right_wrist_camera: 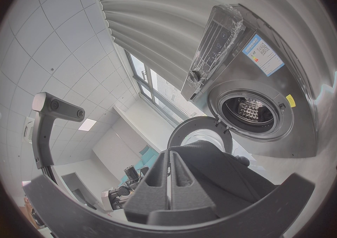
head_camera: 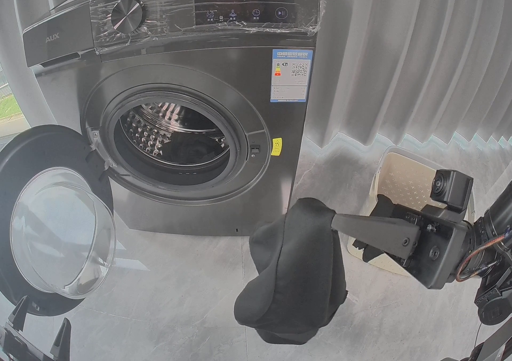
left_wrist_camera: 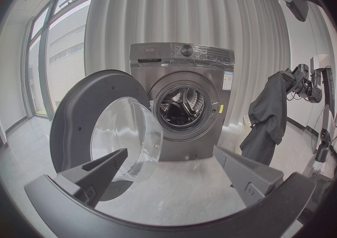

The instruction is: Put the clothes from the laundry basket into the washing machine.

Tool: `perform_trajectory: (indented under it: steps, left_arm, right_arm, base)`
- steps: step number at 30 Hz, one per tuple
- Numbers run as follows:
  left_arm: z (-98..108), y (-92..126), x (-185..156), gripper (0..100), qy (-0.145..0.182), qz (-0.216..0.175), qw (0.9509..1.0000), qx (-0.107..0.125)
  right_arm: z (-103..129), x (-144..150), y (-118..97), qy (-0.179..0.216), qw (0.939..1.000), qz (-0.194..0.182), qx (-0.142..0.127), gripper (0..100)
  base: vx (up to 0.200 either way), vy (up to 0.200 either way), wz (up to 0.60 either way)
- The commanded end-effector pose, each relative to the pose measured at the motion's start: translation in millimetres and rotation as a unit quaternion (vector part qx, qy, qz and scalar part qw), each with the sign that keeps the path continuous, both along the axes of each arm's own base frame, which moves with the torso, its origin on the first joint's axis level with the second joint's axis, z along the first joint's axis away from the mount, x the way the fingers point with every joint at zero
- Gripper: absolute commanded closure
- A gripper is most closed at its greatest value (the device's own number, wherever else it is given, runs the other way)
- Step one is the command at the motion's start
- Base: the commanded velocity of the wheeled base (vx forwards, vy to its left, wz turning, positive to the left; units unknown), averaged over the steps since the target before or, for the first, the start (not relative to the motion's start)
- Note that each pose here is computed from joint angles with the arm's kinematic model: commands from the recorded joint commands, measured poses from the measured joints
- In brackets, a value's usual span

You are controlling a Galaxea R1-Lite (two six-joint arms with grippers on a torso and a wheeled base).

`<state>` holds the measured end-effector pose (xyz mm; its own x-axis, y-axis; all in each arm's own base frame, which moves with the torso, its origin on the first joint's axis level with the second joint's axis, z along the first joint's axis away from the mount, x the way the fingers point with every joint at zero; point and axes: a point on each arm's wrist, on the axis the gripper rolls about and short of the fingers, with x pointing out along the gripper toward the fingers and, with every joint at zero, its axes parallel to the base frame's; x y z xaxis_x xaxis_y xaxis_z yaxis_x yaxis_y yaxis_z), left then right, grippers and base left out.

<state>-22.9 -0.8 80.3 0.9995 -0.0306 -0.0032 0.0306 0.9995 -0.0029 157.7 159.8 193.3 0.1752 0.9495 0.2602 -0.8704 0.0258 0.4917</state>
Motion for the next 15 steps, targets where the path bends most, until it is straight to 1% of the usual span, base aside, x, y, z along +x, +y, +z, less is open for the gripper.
perform_trajectory:
  steps: [1, 10, 13, 15]
  left_arm:
    - [-4.8, 0.0, 0.1, 0, 0.001, 0.000, 1.0000, 0.000]
    - [-4.8, 0.0, 0.1, 0, 0.001, 0.001, 1.0000, 0.001]
    - [-4.6, 0.0, 0.1, 0, 0.000, 0.000, 1.0000, 0.002]
    - [-4.6, -0.1, 0.1, 0, 0.000, -0.002, 0.9999, 0.012]
  right_arm:
    - [0.4, 0.6, -0.3, -0.007, 1.0000, -0.003, -0.001, 100]
    - [-2.0, 1.8, 0.2, -0.024, 0.9996, -0.011, -0.008, 100]
    - [-10.7, 7.0, 1.9, -0.030, 0.9990, -0.023, -0.024, 100]
    - [-13.5, 8.7, 3.4, -0.027, 0.9989, -0.023, -0.029, 100]
  base:
    - [0.000, 0.000, 0.00]
    - [0.000, 0.000, 0.00]
    - [0.000, 0.000, 0.00]
    - [0.000, 0.000, 0.00]
